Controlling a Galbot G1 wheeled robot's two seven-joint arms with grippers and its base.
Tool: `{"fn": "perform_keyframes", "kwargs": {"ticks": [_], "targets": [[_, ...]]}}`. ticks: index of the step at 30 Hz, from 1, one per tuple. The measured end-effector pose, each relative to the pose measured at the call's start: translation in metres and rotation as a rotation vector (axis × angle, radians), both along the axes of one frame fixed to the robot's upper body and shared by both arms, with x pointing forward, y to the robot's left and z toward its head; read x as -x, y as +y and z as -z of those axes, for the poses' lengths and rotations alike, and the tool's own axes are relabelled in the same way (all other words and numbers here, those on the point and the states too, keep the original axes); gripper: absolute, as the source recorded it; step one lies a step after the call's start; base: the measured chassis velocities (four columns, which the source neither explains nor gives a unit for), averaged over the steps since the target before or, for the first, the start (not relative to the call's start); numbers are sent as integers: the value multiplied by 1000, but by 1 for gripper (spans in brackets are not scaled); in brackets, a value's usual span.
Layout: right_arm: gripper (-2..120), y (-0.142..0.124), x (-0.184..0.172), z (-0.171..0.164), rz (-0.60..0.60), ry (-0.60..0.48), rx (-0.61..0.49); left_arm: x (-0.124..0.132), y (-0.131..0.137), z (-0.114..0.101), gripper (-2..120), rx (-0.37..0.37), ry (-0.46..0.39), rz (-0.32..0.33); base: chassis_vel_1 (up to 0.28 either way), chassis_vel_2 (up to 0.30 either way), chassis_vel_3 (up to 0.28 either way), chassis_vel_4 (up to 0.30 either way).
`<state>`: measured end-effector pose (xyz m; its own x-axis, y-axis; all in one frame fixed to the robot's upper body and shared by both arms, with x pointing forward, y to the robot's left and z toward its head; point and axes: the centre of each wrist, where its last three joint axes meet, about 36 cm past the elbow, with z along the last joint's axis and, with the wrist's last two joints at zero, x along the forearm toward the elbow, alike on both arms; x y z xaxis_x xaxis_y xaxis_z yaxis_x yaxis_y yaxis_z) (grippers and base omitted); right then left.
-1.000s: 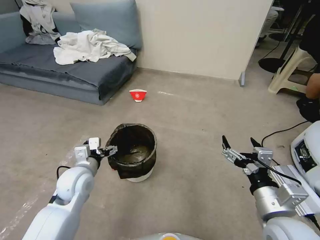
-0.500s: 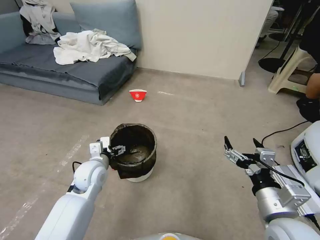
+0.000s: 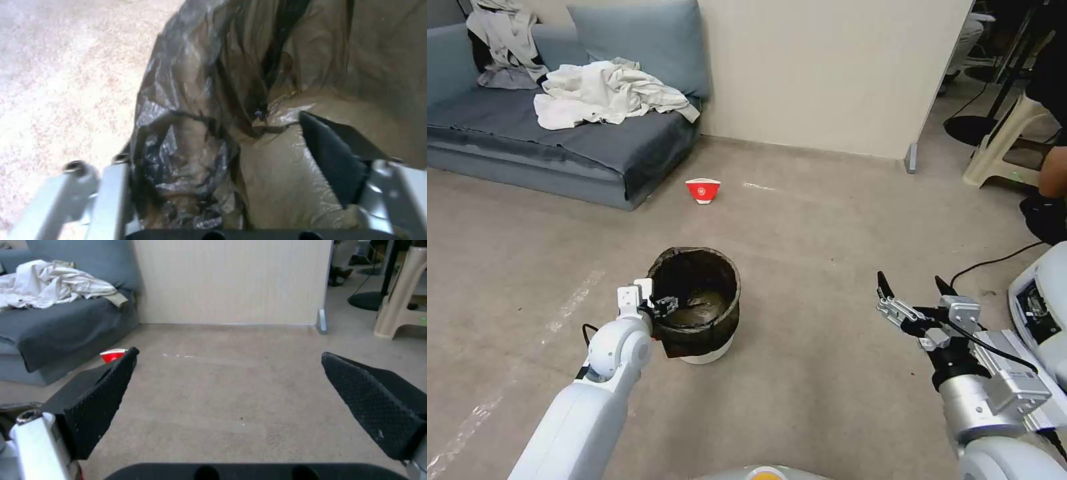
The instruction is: Pick up the trash can from the floor.
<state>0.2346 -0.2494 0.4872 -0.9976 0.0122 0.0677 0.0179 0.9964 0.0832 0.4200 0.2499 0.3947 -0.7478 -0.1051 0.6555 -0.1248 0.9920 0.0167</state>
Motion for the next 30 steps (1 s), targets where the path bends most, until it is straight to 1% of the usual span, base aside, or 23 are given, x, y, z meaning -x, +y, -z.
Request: {"fn": "perform_keyframes", "kwargs": {"ticks": [2, 3, 5, 6, 7, 8, 9, 10, 11, 13, 14, 17, 18, 19, 21, 22, 23, 26, 28, 30], "targets": [[100, 0, 0, 0, -2, -1, -3, -1, 0, 1, 52, 1, 1, -6, 0, 0, 0, 0], [100, 0, 0, 0, -2, -1, -3, -1, 0, 1, 52, 1, 1, -6, 0, 0, 0, 0], [100, 1, 0, 0, -3, -2, -3, -2, 1, 2, 40, -2, -1, -16, 0, 0, 0, 0], [100, 1, 0, 0, -3, -2, -3, -2, 1, 2, 40, -2, -1, -16, 0, 0, 0, 0], [100, 1, 0, 0, -3, -3, -3, -2, 0, 2, 37, -3, -4, -20, 0, 0, 0, 0], [100, 1, 0, 0, -3, -3, -4, -2, 0, 3, 31, -4, -6, -23, 0, 0, 0, 0], [100, 1, 0, 0, -3, -3, -4, -2, 0, 3, 28, -4, -7, -24, 0, 0, 0, 0], [100, 1, 0, 0, -3, -3, -4, -2, 0, 3, 22, -4, -10, -26, 0, 0, 0, 0], [100, 1, 0, 0, -3, -3, -4, -2, 0, 3, 22, -4, -10, -26, 0, 0, 0, 0], [100, 1, 0, 0, -3, -4, -3, -2, 0, 3, 17, -3, -13, -26, 0, 0, 0, 0], [100, 1, 0, 0, -3, -4, -3, -2, 0, 3, 17, -3, -13, -26, 0, 0, 0, 0], [100, 1, 0, 0, -4, -5, -3, 0, -1, 2, 5, 5, -24, -23, 0, 0, 0, 0], [100, 1, 0, 0, -4, -5, -3, 0, -1, 2, 5, 5, -24, -23, 0, 0, 0, 0], [100, 1, 0, -1, -4, -6, -3, 1, -1, 2, 5, 12, -36, -21, 0, 0, 0, 0], [100, 1, 0, -1, -6, -6, -3, 5, -1, 4, 5, 32, -95, -18, 0, 0, 0, 0], [100, 1, 0, -1, -6, -6, -3, 5, -1, 4, 5, 32, -95, -18, 0, 0, 0, 0], [100, 1, 0, -1, -7, -6, -3, 8, 0, 6, 5, 47, -140, -11, 0, 0, 0, 0], [100, 1, -1, 0, -8, -6, -4, 17, 5, 7, 3, 68, -236, 10, 0, 0, 0, 0], [100, 1, -1, 0, -8, -6, -4, 19, 6, 7, 3, 70, -248, 14, 0, 0, 0, 0], [100, 1, -3, 1, -8, -4, -4, 33, 12, 2, 3, 101, -332, 55, 0, 0, 0, 0]]}}
